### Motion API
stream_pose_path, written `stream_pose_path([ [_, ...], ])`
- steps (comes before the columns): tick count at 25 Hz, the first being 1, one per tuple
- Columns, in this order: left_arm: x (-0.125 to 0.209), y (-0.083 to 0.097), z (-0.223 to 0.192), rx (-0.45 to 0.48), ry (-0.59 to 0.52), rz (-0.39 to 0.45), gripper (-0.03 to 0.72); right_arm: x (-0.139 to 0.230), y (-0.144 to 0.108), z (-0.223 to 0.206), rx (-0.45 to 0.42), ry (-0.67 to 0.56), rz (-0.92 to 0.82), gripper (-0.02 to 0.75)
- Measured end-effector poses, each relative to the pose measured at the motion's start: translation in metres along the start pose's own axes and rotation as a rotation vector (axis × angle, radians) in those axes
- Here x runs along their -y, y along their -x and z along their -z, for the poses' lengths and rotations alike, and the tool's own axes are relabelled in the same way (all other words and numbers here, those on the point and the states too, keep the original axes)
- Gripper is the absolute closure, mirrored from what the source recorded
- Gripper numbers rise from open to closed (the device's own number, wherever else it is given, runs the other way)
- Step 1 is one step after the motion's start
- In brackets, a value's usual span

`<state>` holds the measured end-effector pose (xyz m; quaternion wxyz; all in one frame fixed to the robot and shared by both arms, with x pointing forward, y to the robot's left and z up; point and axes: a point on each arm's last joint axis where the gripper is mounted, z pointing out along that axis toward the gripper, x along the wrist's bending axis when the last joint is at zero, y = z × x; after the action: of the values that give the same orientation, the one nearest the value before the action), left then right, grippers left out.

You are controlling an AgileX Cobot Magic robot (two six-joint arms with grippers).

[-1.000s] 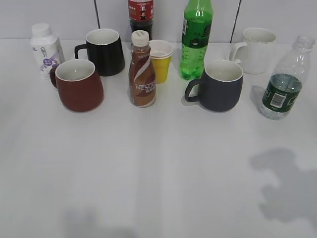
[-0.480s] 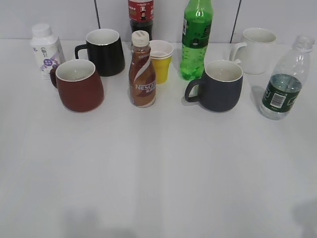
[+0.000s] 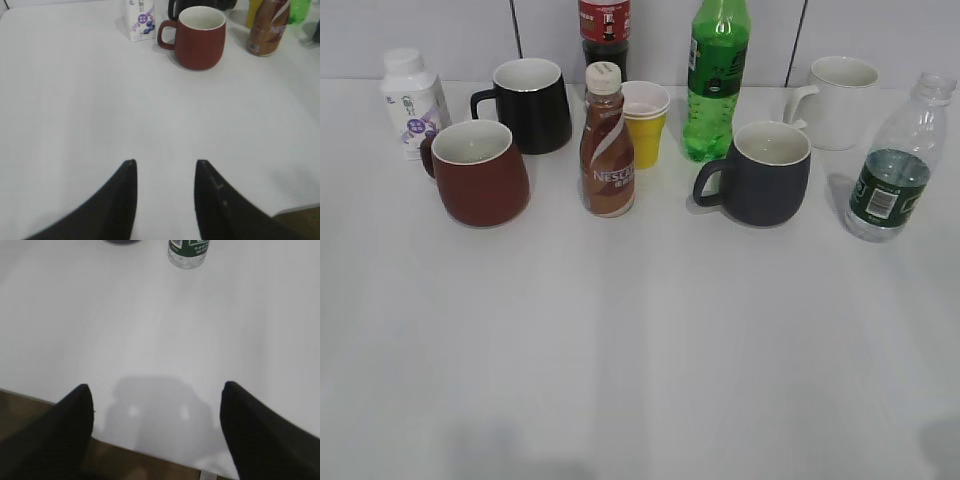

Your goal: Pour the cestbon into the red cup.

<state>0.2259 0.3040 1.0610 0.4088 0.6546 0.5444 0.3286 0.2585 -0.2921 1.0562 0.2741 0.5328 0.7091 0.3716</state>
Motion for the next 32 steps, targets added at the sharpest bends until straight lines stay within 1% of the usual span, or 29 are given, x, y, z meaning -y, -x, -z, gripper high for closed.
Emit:
stream_pose_path([
  [5,0.0,-0.001,-0.006,-0.006,0.004,-0.004,0.396,0.002,0.001,-0.002,0.007,-0.007,0.004,0.145],
  [19,0.0,-0.001,-0.006,-0.008,0.005,-0.006,0.398,0.002,0.001,-0.001,0.011,0.0,0.001,0.145],
  [21,0.0,-0.001,-0.006,-0.008,0.005,-0.006,0.399,0.002,0.001,-0.001,0.037,0.002,-0.017,0.146],
  [26,0.0,-0.001,-0.006,-0.008,0.006,-0.006,0.399,0.004,0.004,0.002,0.171,0.025,-0.108,0.148],
  [29,0.0,-0.001,-0.005,-0.028,0.013,0.004,0.399,0.009,0.002,0.011,0.195,0.088,-0.116,0.148],
  [32,0.001,0.0,-0.005,-0.075,0.017,0.026,0.401,0.015,-0.001,0.02,0.195,0.161,-0.111,0.149],
])
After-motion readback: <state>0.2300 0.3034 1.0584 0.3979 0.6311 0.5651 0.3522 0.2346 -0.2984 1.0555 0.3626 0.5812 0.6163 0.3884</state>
